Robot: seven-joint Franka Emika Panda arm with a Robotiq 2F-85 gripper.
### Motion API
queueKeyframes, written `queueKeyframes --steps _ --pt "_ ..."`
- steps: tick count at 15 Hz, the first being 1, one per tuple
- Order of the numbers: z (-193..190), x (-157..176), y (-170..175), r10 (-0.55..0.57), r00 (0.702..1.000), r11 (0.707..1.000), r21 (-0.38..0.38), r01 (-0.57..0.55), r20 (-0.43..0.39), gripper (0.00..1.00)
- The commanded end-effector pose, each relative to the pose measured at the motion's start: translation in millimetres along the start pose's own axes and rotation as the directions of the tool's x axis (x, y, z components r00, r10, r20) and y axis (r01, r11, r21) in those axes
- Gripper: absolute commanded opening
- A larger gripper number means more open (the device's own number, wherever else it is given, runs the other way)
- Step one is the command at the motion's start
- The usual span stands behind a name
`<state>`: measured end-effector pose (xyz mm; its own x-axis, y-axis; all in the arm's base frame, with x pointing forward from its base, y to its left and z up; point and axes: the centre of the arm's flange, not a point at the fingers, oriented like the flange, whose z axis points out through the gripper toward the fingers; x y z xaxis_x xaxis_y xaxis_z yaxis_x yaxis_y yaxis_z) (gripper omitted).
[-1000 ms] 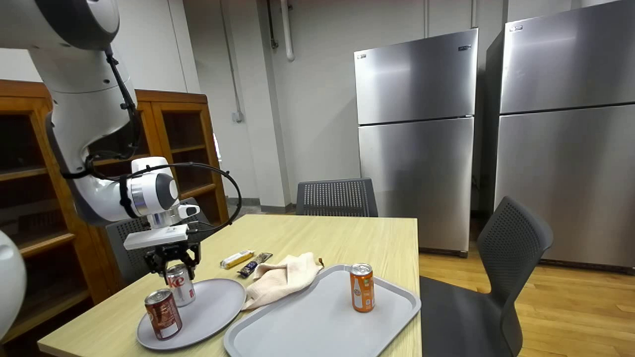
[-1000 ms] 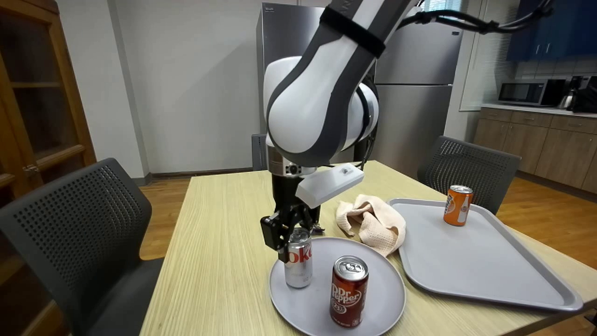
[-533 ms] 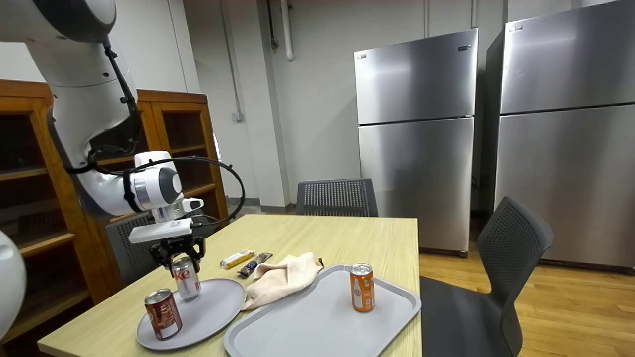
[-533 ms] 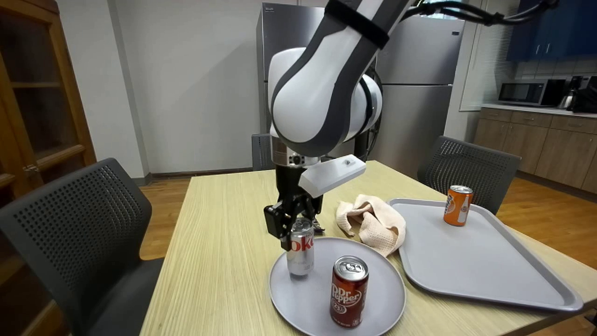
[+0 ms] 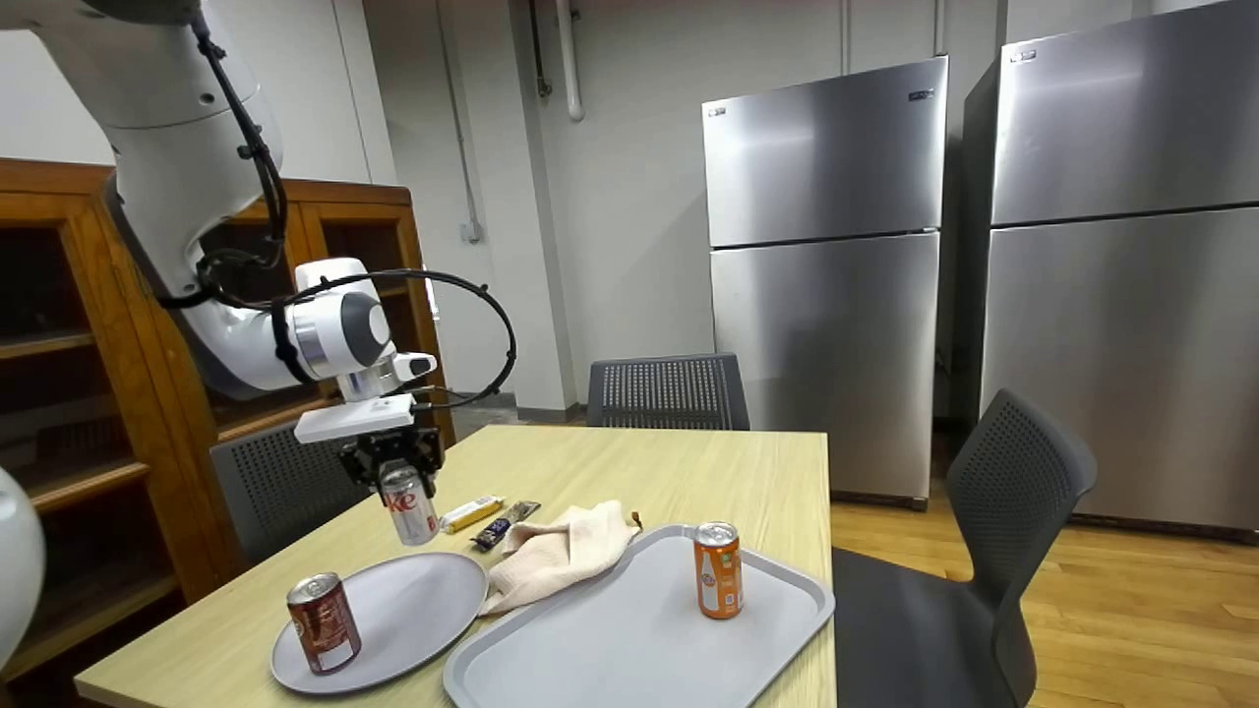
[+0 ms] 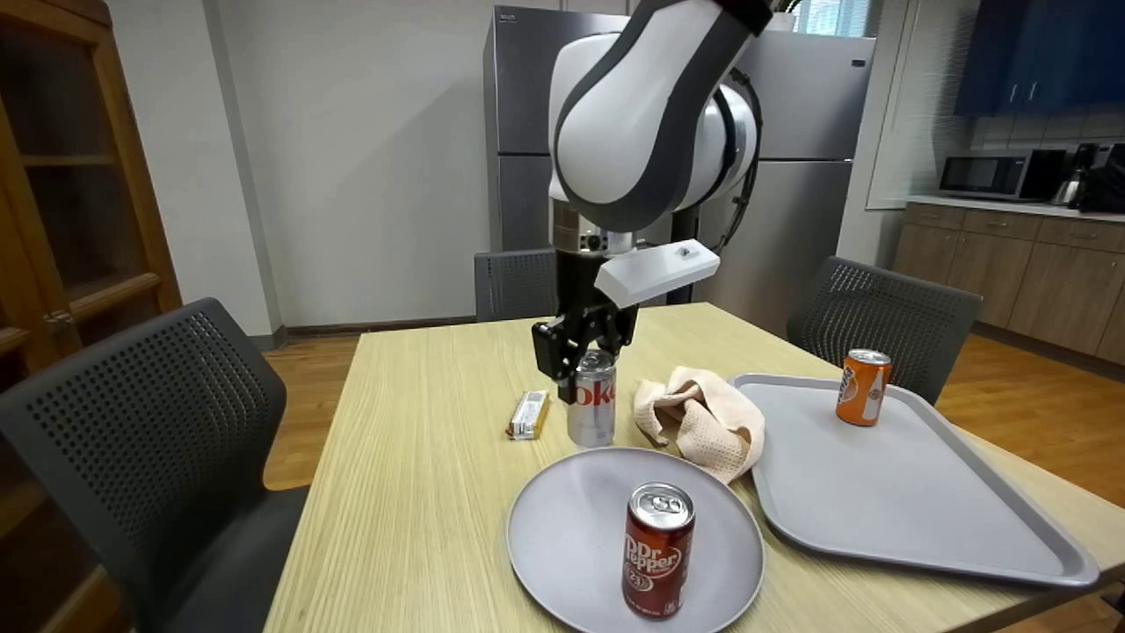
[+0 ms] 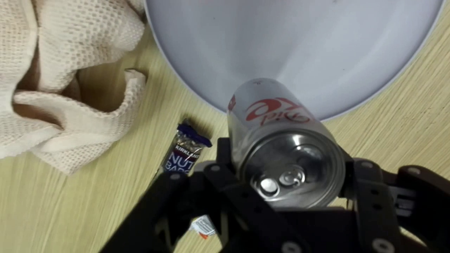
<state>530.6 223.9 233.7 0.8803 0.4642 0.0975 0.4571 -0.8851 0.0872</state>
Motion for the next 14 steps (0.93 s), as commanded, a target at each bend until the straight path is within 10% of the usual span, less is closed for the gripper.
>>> queueKeyframes --steps 1,14 --pt "-23.0 -14.0 30.9 0.027 0.999 0.999 -0.033 -0.028 -0.035 0.38" --pt "-17.9 -68.2 150.4 0.205 0.978 0.977 -0.052 -0.207 -0.038 0.38"
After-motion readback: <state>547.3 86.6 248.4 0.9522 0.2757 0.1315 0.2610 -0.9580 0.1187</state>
